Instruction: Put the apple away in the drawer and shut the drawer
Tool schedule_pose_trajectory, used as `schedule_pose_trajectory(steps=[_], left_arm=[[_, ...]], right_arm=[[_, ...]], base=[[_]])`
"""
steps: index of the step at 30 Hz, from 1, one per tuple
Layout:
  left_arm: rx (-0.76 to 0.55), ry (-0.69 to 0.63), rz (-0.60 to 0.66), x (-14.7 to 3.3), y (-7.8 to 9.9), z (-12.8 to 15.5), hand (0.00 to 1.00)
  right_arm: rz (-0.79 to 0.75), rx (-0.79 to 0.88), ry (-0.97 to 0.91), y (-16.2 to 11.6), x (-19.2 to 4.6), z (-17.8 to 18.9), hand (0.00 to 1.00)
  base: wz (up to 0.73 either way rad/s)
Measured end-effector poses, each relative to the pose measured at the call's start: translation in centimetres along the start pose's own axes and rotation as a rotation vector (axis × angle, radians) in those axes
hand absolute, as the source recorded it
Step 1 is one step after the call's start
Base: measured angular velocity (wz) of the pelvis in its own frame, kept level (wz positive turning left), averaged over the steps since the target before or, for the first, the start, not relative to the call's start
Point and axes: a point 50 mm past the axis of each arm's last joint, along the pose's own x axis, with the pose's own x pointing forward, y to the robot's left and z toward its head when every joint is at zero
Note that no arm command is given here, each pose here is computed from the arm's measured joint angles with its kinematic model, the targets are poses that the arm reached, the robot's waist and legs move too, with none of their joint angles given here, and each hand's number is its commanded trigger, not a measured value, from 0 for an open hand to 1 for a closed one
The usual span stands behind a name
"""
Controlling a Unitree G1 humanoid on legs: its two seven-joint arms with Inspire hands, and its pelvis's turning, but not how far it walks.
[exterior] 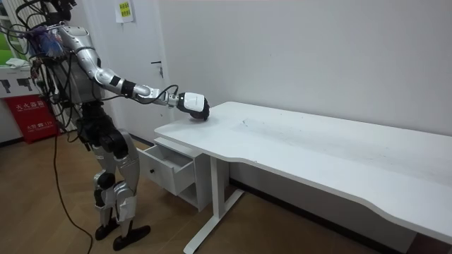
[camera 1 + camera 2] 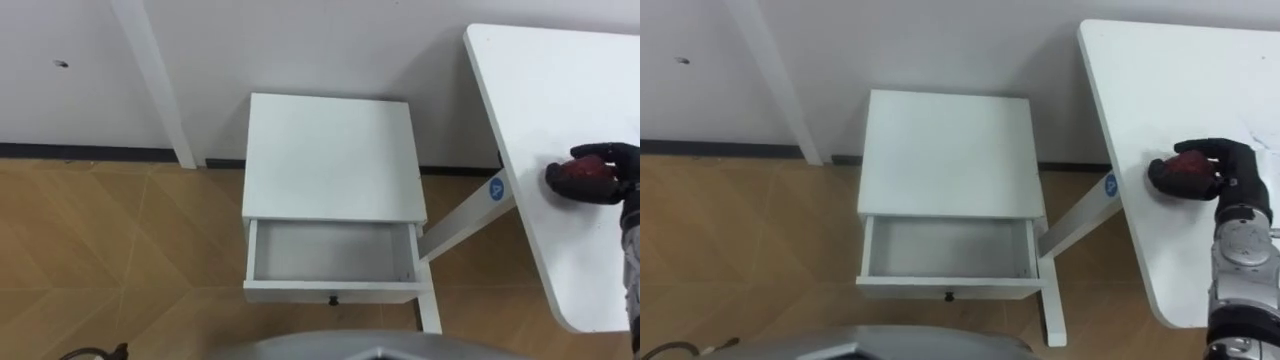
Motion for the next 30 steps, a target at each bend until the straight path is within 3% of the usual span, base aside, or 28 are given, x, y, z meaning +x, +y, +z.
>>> schedule_pose_trajectory(steps=[12,17,23,30], left_arm=[[0.052,-0.024,-0.022,0.2,-0.3,1.0,0.00],[0.071,-0.057,-0.028,0.4,-0.4,2.4,0.00],[0.119,-0.084,-0.057,0.4,-1.3,3.3,0.00],[0.163,-0.148,-0.073,0.5,-2.0,5.7,0.00]], right_arm=[[0.046,-0.104,-0.045,1.1,0.2,1.3,1.00],[0.135,-0.190,-0.145,3.1,0.0,3.7,1.00],[0.245,-0.251,-0.288,6.9,-1.1,6.9,1.00],[0.668,-0.335,-0.394,15.4,-4.8,8.5,1.00]], base=[[0.00],[-0.09],[-0.05],[0.06]])
